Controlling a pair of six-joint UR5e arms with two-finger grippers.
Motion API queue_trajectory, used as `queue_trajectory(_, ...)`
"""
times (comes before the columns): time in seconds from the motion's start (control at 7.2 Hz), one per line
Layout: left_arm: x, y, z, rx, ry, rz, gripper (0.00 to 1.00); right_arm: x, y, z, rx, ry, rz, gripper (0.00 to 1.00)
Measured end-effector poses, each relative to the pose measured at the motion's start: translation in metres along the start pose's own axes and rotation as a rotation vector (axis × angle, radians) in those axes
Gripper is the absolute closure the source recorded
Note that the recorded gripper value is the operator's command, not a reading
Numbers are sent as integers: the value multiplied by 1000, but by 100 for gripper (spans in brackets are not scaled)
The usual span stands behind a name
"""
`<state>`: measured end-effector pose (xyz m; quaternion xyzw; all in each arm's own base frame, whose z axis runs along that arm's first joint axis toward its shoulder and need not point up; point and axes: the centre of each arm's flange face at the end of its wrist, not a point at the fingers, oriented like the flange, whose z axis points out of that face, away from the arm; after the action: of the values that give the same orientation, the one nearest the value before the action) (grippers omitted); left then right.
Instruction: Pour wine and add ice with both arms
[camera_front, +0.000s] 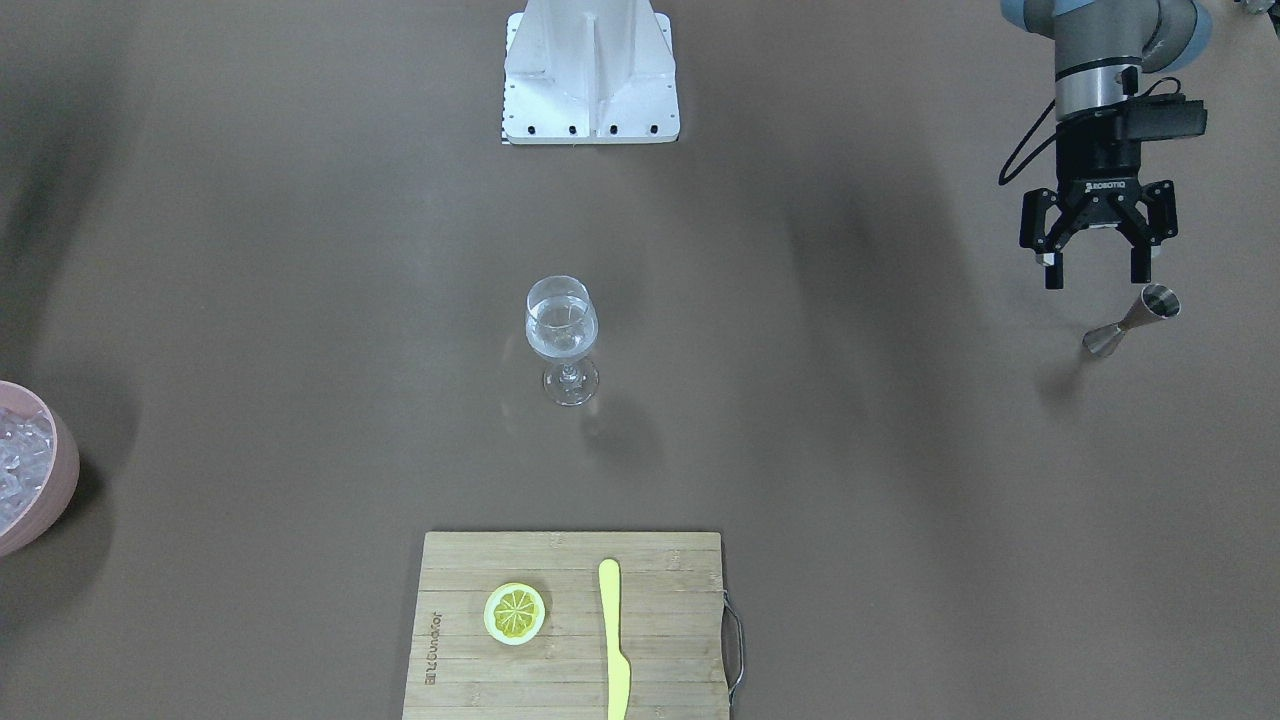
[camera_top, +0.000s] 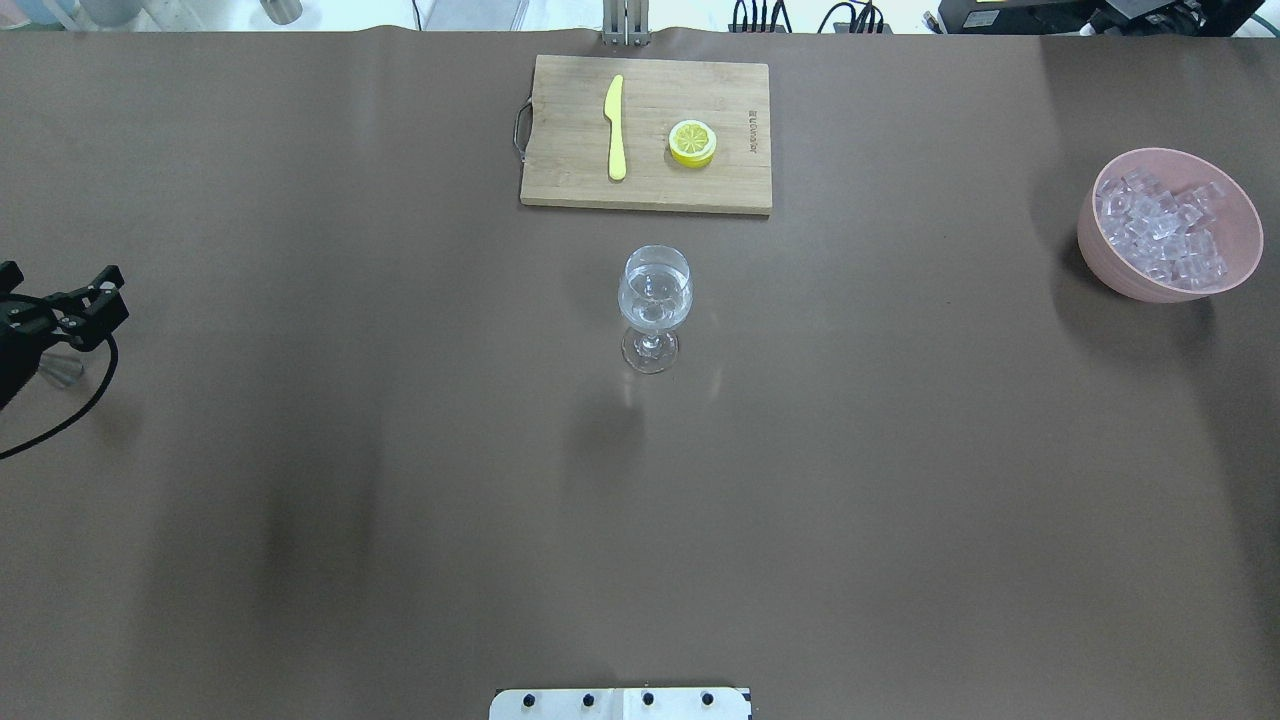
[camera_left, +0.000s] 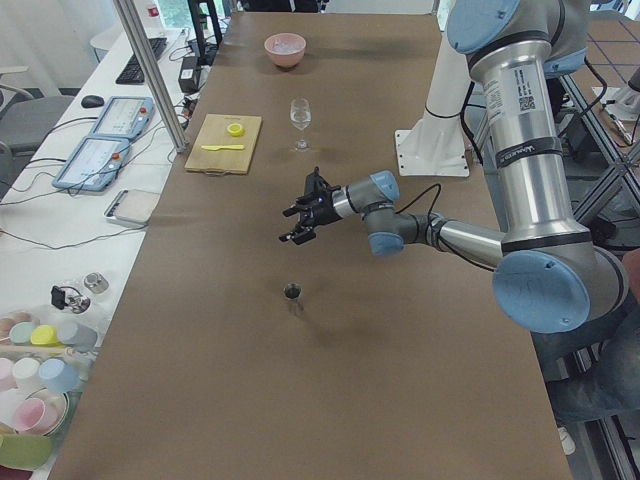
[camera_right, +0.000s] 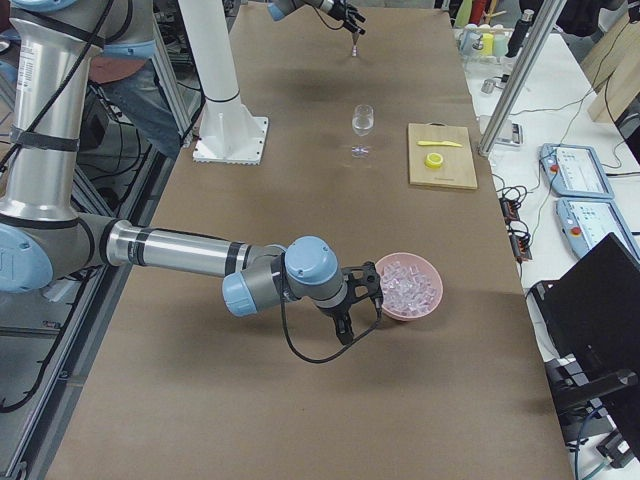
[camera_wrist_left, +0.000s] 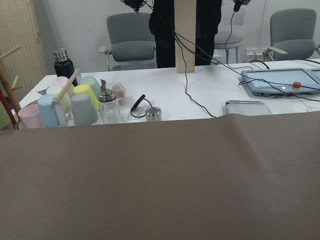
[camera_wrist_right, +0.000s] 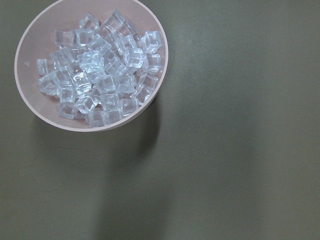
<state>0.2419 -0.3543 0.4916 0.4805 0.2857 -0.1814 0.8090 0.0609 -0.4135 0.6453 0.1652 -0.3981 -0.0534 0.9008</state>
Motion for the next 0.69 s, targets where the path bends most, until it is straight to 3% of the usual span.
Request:
queue_trajectory(0.42, -15, 79, -9, 31, -22, -30, 2, 1, 1, 1, -2, 0, 2, 0)
queue_trajectory(0.69, -46, 117, -19, 31, 31, -69, 2, 1, 0, 1, -1, 1, 1, 0)
